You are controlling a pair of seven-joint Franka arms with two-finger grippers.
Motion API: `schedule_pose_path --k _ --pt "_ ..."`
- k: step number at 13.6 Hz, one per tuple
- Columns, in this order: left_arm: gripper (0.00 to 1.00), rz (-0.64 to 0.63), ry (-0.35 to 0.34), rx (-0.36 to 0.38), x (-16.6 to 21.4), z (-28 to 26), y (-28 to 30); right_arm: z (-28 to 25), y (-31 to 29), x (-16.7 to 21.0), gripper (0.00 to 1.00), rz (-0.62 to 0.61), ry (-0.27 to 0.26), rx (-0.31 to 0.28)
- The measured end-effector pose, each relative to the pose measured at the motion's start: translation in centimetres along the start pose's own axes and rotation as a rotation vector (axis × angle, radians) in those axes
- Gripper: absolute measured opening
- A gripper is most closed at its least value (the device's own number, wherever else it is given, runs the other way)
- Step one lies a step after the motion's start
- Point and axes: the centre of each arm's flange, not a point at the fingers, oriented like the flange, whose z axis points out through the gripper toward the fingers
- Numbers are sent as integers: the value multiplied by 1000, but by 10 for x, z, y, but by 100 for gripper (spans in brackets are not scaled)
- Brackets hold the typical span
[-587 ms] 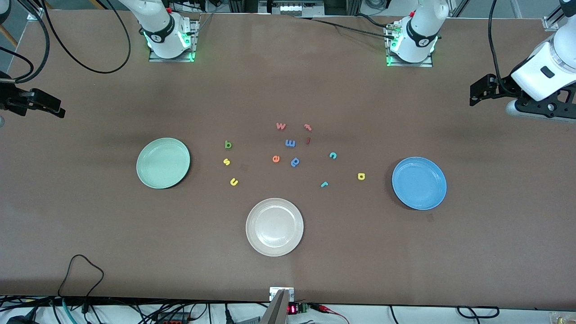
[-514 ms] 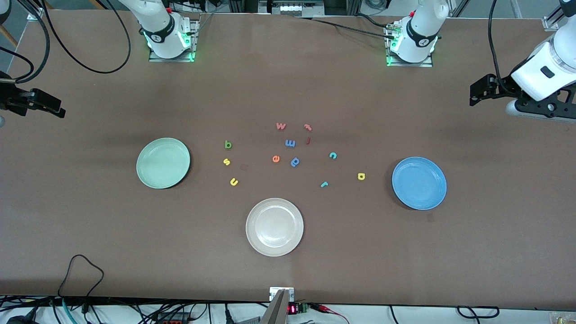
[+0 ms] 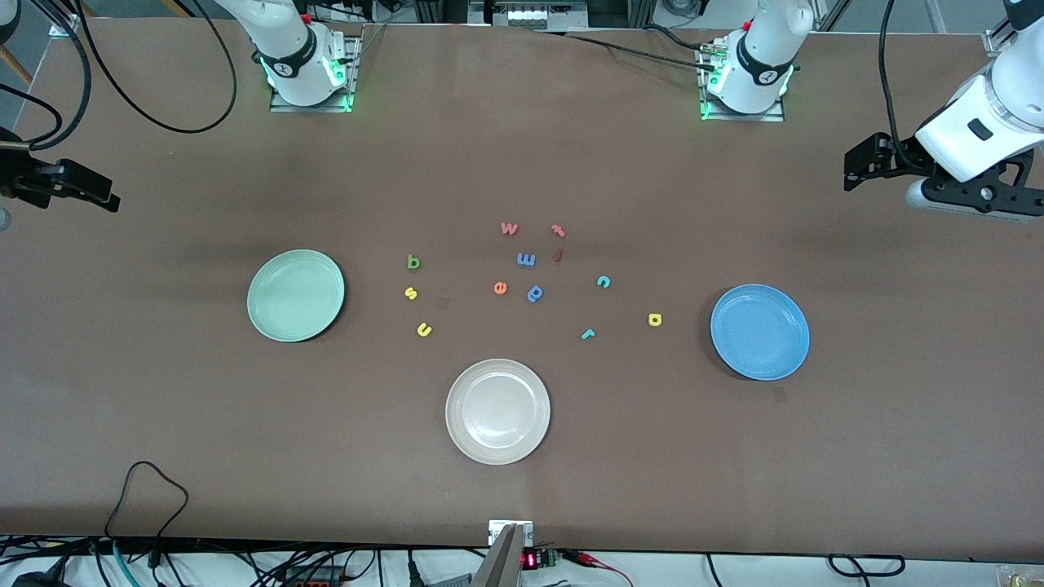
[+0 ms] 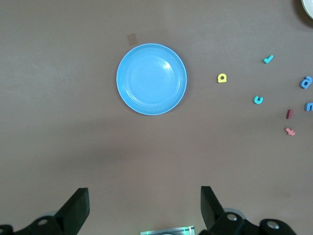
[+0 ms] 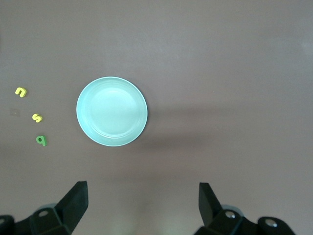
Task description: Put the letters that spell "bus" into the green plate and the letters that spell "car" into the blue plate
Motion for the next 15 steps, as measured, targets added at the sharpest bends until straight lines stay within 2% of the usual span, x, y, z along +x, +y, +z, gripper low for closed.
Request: schedule_pose_path --k 2,5,9,11,13,15 --pt "100 1 -20 -5 6 10 -1 15 -7 5 100 -10 -28 0" --pt "100 12 -39 -10 18 25 3 63 -41 34 100 -62 -74 -9" --pt "100 56 -24 -11 36 36 26 148 -129 74 100 -169 -77 -18" --pt "100 86 21 -18 65 62 40 188 -187 79 100 -151 -81 -36" --pt "100 124 7 -31 94 107 62 220 -237 76 100 -148 -73 -51" --pt "100 174 -3 -40 115 145 95 246 -264 76 100 -159 -71 -40"
